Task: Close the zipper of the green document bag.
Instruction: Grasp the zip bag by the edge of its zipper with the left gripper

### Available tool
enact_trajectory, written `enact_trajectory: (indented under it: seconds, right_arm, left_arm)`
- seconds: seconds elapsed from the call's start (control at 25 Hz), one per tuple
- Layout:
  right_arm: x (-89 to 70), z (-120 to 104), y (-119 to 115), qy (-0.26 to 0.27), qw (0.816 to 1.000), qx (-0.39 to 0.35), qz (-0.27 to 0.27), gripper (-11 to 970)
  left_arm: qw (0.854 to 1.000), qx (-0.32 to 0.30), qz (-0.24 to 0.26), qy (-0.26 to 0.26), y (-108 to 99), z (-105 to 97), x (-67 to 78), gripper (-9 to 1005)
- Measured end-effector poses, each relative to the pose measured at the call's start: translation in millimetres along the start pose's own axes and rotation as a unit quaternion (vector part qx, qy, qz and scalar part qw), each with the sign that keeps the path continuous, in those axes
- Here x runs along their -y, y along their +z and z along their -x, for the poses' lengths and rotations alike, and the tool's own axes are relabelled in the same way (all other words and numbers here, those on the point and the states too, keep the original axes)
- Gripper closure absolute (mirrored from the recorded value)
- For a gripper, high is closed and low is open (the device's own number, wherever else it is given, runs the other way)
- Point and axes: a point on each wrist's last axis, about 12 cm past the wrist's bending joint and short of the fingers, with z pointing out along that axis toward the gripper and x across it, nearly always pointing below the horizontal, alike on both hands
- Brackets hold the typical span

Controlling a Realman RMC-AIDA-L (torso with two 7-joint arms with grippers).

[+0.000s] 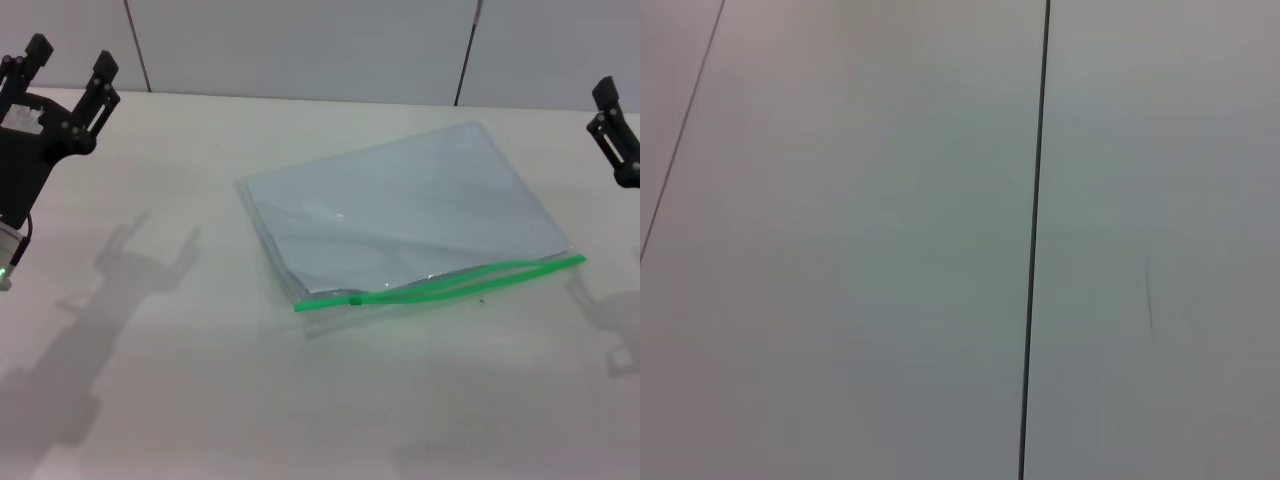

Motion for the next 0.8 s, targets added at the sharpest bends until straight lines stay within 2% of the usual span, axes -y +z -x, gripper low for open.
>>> enact_trajectory:
  seconds: [0.48, 0.52, 0.64, 0.76, 0.8]
  right_arm:
    - [-0.1, 0, 1, 0.0, 1.0, -0.001, 0.001, 68]
    - [0.0, 0, 1, 0.0, 1.0, -0.002, 0.001, 68]
    - [-0.8, -1, 3, 0.0, 1.0, -0.004, 0.004, 68]
    - [-1.1, -1, 3, 0.0, 1.0, -0.003, 0.005, 68]
    - [-1.3, -1, 4, 0.0, 1.0, -0.003, 0.006, 68]
  left_arm:
    - [1.0, -0.007, -0.002, 0.004, 3, -2, 1.1, 238]
    - [1.0, -0.014, -0.013, 0.009, 5, -3, 3.0, 238]
    - [0.994, -0.041, -0.092, 0.048, 11, -9, 17.4, 237]
    - [0.978, -0.055, -0.169, 0.109, 13, -15, 35.2, 236]
    - [0.968, -0.057, -0.202, 0.139, 11, -18, 43.2, 237]
